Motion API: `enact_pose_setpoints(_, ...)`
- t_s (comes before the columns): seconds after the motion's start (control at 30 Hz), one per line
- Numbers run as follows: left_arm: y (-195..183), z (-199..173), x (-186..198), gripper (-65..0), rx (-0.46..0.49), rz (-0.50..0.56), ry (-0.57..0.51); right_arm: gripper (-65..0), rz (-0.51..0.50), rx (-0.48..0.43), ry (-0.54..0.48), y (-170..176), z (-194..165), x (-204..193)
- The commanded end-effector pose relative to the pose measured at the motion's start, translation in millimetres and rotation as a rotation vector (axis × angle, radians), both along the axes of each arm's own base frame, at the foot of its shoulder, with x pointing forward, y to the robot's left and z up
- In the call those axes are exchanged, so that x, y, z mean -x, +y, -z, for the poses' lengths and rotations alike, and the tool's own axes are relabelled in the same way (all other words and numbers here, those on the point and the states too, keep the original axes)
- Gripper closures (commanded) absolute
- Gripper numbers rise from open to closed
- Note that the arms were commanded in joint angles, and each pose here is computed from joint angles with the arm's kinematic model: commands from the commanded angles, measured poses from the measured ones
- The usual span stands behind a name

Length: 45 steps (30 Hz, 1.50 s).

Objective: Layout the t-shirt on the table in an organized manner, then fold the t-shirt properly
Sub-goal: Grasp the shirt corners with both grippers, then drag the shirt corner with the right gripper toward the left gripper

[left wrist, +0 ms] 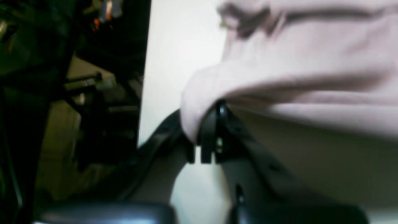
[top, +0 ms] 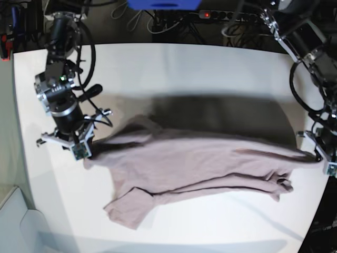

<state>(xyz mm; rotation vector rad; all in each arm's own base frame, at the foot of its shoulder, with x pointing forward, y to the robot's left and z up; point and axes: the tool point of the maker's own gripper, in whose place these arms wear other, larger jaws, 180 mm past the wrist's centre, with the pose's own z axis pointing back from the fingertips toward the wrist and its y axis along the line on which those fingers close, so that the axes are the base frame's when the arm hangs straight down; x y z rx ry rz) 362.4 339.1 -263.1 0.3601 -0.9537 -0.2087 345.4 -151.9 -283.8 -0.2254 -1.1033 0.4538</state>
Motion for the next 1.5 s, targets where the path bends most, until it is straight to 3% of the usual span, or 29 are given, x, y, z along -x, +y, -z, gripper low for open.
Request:
enact_pose_setpoints(0.0, -0.6, -5.8, -11.7, -0.2, -0.004, 0.024, -0.015, 0.0, 0.001, -0.003, -0.020, -0.9, -4.8, -10.7)
enact_pose_setpoints(0.2, -17.3, 68.0, -20.7, -0.2, 0.083, 0.094, 0.190, 0.0, 0.020, -0.018, 0.110, -11.4, 41.8, -39.5)
enact_pose_setpoints(0.4, -19.7, 112.9, -15.2, -0.2, 0.189, 0.104, 0.224, 0.0, 0.042, -0.022, 0.231, -26.6, 80.7, -57.8)
enact_pose_setpoints(0.5, -6.4, 116.9, -10.0, -0.2, 0.185, 0.088, 0.241, 0.0, 0.046, -0.018, 0.218, -30.2, 74.2, -67.4)
enact_pose_setpoints(0.63, -5.3, 121.3, -6.3, -0.2, 0.192, 0.085, 0.250, 0.0, 0.033, -0.033, 0.118, -21.3, 36.4, -86.5)
enact_pose_setpoints(0.77, -7.6, 133.0, 6.8, -0.2, 0.194, 0.085, 0.278, 0.0, -0.038, -0.053, 0.021, 18.3, -2.3, -106.0)
enact_pose_setpoints(0.87, -9.6, 135.7, 8.7, -0.2, 0.199, 0.086, 0.284, -0.7, -0.137, -0.011, 0.021, 52.5, -6.2, -112.6)
enact_pose_setpoints(0.93, -9.4, 140.0, 13.6, -0.2, 0.199, 0.084, 0.299, -7.4, -0.182, 0.011, 0.069, 68.1, 10.0, -112.9)
enact_pose_setpoints(1.07, -5.8, 146.1, 23.5, -0.2, 0.193, 0.079, 0.318, -27.0, -0.217, 0.066, 0.127, 76.4, 31.9, -109.4)
enact_pose_setpoints(1.17, 4.7, 143.7, 27.2, -0.2, 0.201, 0.047, 0.304, -35.2, -0.224, 0.069, 0.121, 78.8, 32.8, -102.8)
enact_pose_setpoints(1.33, 23.7, 137.4, 32.9, -0.2, 0.218, -0.015, 0.273, -35.8, -0.212, 0.073, 0.027, 72.2, 4.4, -80.0)
enact_pose_setpoints(1.47, 24.9, 136.6, 33.0, -0.2, 0.218, -0.019, 0.270, -35.9, -0.180, 0.084, 0.129, 66.3, 29.9, -43.0)
